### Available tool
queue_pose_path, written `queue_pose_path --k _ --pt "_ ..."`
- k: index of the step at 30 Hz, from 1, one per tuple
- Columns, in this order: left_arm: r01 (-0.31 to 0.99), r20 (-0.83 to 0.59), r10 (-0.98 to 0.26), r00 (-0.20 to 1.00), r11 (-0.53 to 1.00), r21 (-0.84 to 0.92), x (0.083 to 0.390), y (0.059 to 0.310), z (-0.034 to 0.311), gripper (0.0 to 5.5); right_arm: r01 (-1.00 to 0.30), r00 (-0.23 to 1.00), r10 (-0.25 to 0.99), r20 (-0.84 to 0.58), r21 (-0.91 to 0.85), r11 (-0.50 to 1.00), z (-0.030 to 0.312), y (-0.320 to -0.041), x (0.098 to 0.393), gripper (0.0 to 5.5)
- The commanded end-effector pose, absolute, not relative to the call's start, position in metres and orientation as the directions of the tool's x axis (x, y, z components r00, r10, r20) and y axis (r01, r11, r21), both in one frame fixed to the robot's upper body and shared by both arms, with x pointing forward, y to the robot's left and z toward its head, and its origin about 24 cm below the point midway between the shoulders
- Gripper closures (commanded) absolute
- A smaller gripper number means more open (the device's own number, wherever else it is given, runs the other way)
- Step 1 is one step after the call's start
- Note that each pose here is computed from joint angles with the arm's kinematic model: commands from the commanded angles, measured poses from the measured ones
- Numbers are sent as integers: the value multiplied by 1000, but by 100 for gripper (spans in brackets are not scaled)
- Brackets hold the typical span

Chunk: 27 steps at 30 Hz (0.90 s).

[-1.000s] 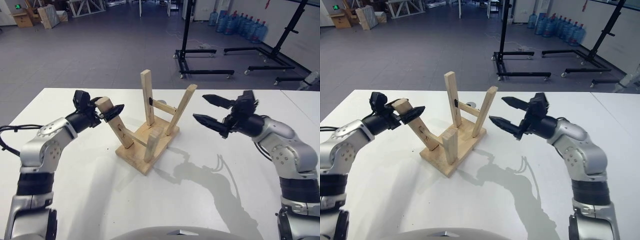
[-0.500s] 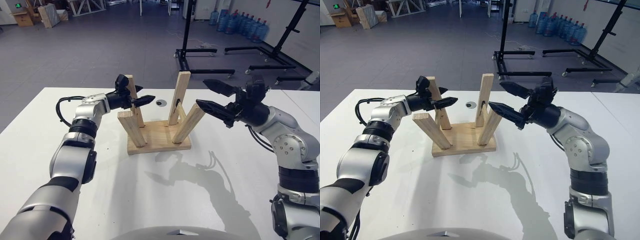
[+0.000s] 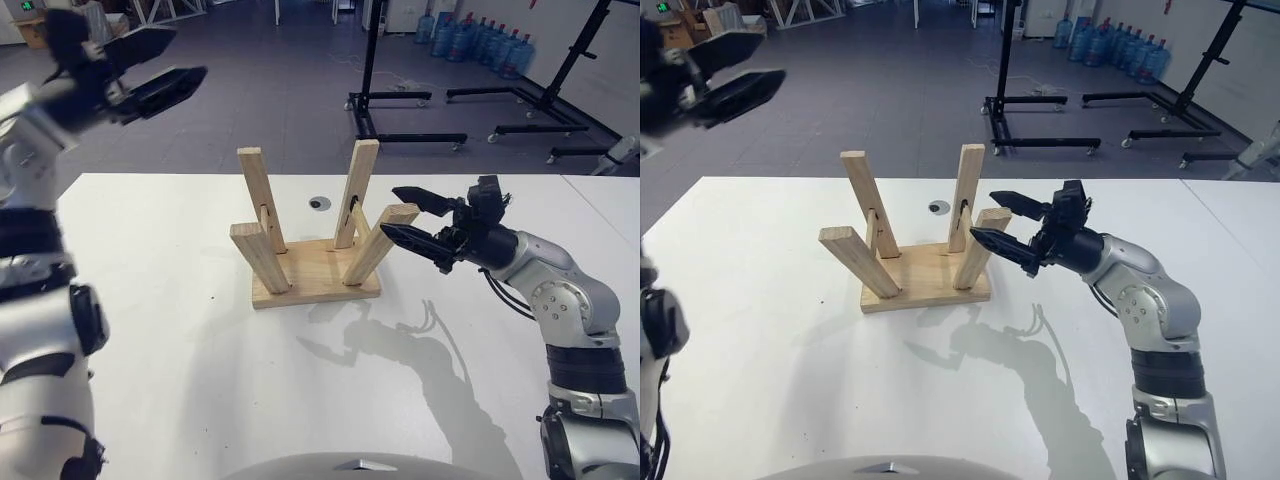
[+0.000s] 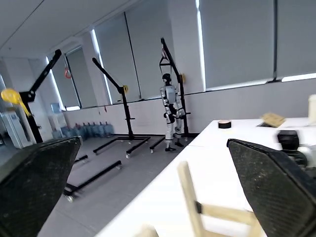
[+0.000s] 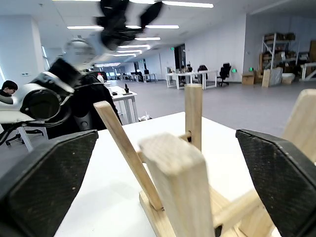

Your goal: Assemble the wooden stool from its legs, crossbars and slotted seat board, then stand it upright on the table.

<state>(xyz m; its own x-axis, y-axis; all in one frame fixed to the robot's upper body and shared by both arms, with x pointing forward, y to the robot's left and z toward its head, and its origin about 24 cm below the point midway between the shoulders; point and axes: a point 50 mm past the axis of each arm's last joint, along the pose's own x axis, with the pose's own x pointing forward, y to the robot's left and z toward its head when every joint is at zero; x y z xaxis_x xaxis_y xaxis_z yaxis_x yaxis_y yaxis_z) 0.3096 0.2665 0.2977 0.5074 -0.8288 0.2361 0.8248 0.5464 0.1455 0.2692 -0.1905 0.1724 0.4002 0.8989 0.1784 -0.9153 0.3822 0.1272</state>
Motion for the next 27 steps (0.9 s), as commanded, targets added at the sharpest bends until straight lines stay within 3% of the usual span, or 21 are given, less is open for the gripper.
queue_pose_path --k 1,4,7,15,24,27 --pt "879 -64 -893 445 449 -161 200 259 200 10 -897 439 891 116 113 427 165 -207 271 37" --pt "879 -42 -910 412 409 -243 197 221 168 10 -899 431 896 107 136 416 160 -209 274 37" --pt "874 -59 -908 414 415 -253 201 203 152 10 -904 415 908 65 140 403 151 -210 276 37" --pt "832 -11 -852 524 515 -206 226 190 157 10 -917 387 922 34 122 380 138 -203 278 37" --pt "872 -12 -889 457 451 -188 232 178 157 10 -927 367 929 44 93 362 137 -196 281 37" --pt "866 -4 -882 471 463 -189 236 181 155 56 -929 365 930 45 89 360 137 -193 284 88"
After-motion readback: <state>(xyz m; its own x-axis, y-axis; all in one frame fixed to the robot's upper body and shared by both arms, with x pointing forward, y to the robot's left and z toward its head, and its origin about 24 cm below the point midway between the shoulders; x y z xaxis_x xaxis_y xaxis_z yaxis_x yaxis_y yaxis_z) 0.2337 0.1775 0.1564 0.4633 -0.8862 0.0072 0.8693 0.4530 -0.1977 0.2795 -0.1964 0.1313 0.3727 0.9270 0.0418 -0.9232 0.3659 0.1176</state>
